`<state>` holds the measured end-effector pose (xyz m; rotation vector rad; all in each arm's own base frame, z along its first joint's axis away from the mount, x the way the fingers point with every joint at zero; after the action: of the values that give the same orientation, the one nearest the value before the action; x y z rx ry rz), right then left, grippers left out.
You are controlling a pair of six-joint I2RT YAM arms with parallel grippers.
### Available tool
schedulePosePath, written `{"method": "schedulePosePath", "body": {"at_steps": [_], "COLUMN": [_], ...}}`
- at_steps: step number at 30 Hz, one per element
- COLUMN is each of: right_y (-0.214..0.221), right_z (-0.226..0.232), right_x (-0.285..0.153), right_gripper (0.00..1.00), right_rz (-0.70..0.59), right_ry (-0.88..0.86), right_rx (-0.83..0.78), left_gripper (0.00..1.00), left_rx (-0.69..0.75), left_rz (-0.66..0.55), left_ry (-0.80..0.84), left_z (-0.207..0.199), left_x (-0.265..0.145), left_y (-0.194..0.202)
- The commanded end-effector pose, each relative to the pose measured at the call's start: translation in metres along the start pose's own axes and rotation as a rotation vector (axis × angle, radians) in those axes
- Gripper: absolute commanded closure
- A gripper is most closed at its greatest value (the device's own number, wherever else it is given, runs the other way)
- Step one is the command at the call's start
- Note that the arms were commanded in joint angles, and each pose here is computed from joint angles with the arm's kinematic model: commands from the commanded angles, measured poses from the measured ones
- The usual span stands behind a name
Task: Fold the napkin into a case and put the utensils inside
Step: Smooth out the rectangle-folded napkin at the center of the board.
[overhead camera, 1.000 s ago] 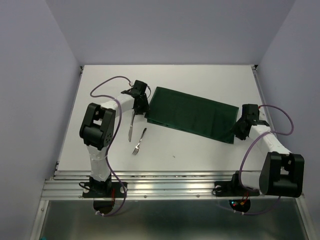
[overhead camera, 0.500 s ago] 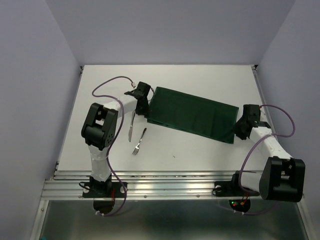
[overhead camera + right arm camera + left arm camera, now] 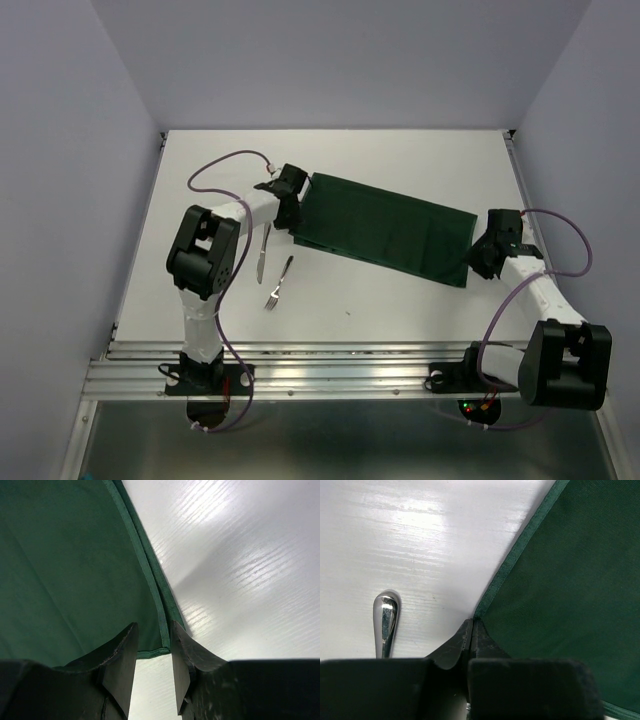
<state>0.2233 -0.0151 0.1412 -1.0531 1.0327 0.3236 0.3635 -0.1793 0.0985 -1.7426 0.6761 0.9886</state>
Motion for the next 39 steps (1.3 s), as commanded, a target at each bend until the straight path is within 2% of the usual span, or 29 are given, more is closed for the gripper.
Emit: {"method": "schedulePosePath", "body": {"at_steps": [1, 5, 13, 25, 31, 39], "right_y": [0.000, -0.001, -0.001, 0.000, 0.009, 0.021], "right_z": [-0.002, -0.002, -0.001, -0.002, 0.000, -0.002], "right_x": [-0.003, -0.004, -0.004, -0.004, 0.001, 0.011], "right_gripper": [0.62, 0.62, 0.62, 0.61, 0.59, 0.59], "right_rz": [-0.014, -0.014, -0.008, -0.003, 0.053, 0.137], "right_ry": [-0.001, -0.004, -0.007, -0.010, -0.028, -0.006], "right_rx": [0.014, 0.014, 0.013, 0.011, 0.026, 0.015], "left_gripper": [1.00, 1.00, 1.00, 1.00, 1.00, 1.00], "left_rx": [0.055, 0.040, -0.013, -0.042, -0.050, -0.049], "left_rz": [0.058, 0.021, -0.102, -0.103, -0.053, -0.047], "left_ry": [-0.131, -0.117, -0.001, 0.133, 0.188, 0.196], "left_z": [0.020, 0.017, -0.002, -0.016, -0.019, -0.020], "left_x": [0.013, 0.003, -0.047, -0.077, -0.075, -0.072], "left_y": [0.017, 0.010, -0.027, -0.039, -0.031, -0.030]}}
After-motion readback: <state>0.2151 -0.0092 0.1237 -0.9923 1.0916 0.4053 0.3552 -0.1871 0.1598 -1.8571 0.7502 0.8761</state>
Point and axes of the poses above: each gripper's point midway between its finger pads, its own x axis out along the fingers, its own z axis along the line the jaws close on, y = z × x, the point moved 9 cm from there along -x, back along the fingers, and after that the axes turned 12 degrees about -x, right-handed, at the moved point
